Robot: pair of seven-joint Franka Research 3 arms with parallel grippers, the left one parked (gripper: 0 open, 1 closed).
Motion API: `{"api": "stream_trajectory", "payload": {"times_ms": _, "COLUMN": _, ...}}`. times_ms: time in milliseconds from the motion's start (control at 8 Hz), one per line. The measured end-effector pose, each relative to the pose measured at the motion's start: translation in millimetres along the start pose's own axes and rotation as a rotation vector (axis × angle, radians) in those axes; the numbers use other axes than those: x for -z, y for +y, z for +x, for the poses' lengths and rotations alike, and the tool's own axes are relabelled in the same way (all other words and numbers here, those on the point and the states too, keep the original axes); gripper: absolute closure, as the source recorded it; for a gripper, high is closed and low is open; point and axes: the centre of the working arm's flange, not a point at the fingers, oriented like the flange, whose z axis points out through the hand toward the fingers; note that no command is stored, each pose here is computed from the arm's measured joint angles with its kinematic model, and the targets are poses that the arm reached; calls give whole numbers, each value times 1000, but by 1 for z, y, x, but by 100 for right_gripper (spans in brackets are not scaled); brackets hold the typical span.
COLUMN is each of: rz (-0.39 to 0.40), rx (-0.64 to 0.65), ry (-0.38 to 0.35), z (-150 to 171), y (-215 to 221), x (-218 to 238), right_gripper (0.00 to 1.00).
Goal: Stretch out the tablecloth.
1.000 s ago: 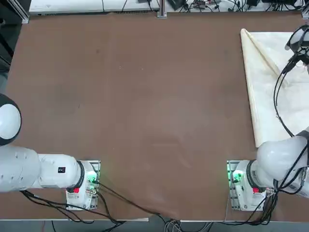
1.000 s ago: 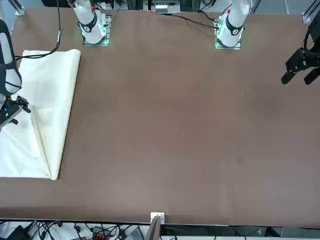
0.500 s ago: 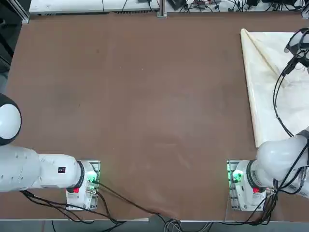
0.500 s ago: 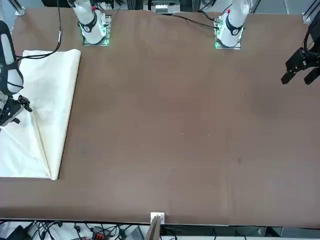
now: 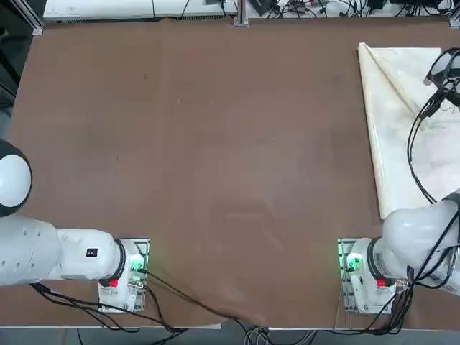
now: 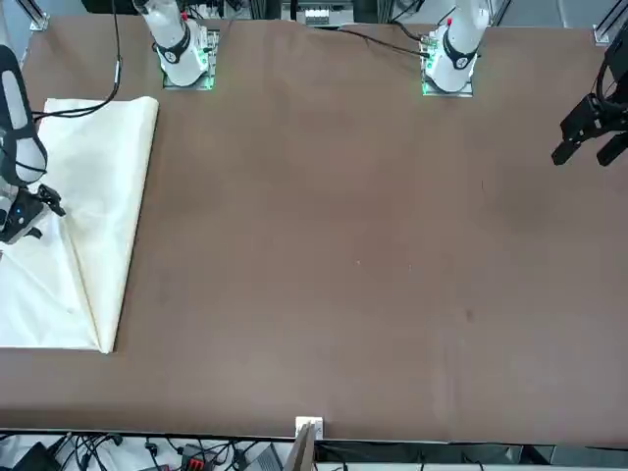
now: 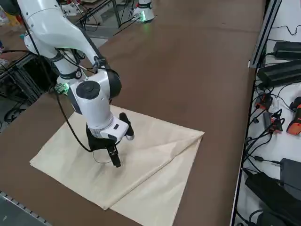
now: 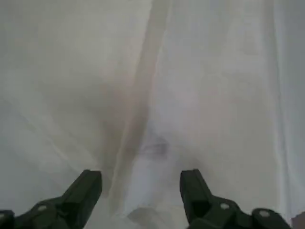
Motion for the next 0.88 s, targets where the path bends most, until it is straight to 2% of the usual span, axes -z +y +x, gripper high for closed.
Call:
{"api": "stream_trajectory", "payload": {"times_ms": 250, "rz": 16, "rx": -9, "ry": 3, "z": -4, "y": -4, "x": -7, "right_gripper": 0}}
{"api": "stream_trajectory", "payload": {"times_ms": 625, "rz": 40, "rx": -11, "ry": 18, "z": -8, "y": -9, "x": -17, "right_gripper": 8}}
{"api": "stream_trajectory", "payload": {"times_ms": 750, "rz": 45, "rx": -11, "ry": 24, "z": -9, "y": -10, "x": -19, "right_gripper": 15}}
{"api": "stream_trajectory", "payload": {"times_ms": 875, "rz": 47, "rx": -11, "ry": 28, "z": -10, "y": -10, "x": -20, "right_gripper": 35}}
